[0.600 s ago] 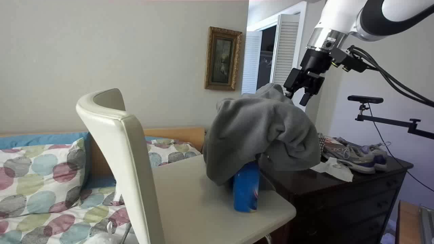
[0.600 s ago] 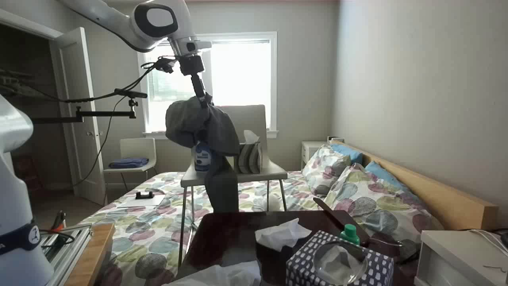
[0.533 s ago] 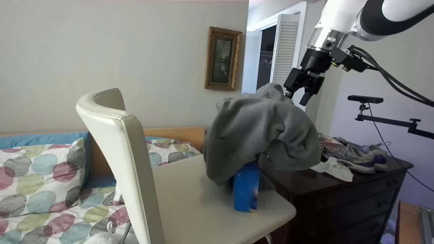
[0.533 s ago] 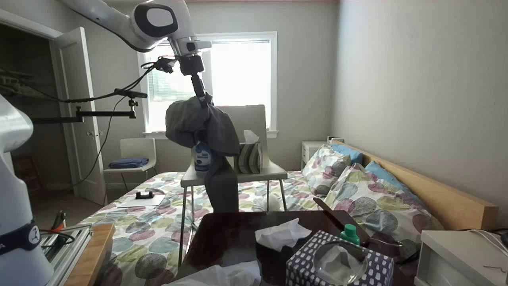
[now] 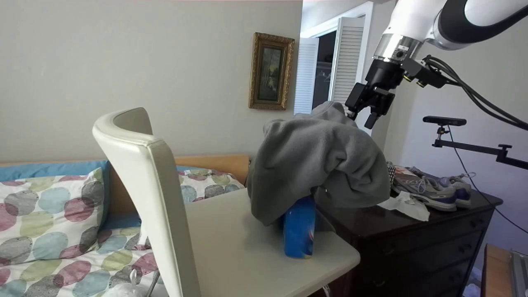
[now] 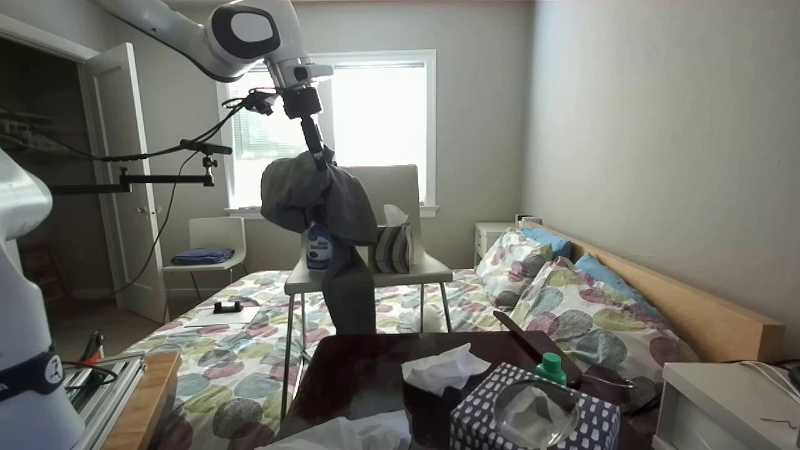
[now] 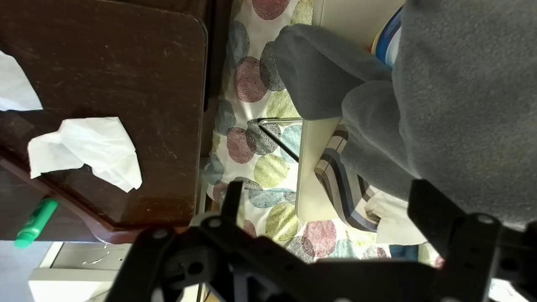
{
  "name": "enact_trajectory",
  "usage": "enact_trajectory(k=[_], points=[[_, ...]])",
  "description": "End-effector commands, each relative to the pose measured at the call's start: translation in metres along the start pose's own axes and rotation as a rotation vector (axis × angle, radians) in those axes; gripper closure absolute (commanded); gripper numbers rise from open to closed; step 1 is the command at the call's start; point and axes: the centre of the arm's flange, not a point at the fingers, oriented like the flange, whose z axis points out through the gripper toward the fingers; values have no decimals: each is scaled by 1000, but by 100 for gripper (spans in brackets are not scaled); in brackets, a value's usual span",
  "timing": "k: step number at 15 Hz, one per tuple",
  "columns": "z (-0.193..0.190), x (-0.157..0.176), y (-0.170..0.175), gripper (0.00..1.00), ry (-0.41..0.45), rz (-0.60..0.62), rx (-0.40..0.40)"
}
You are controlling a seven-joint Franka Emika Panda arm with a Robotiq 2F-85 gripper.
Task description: Remove the jersey from the top of the bottle
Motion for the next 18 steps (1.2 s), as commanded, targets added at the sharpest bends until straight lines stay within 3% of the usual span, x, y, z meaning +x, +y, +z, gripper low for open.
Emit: enact_trajectory(k=[1,5,9,14,18], points=[[-13,4,-9,0,21,-19,-1],[-62,11,-46,0,111,-160,58],[-90,12,-84,0,119,-386,121],[-78,29,-112,0,91,-625,190],[-60,41,-124,0,13,-758,267]])
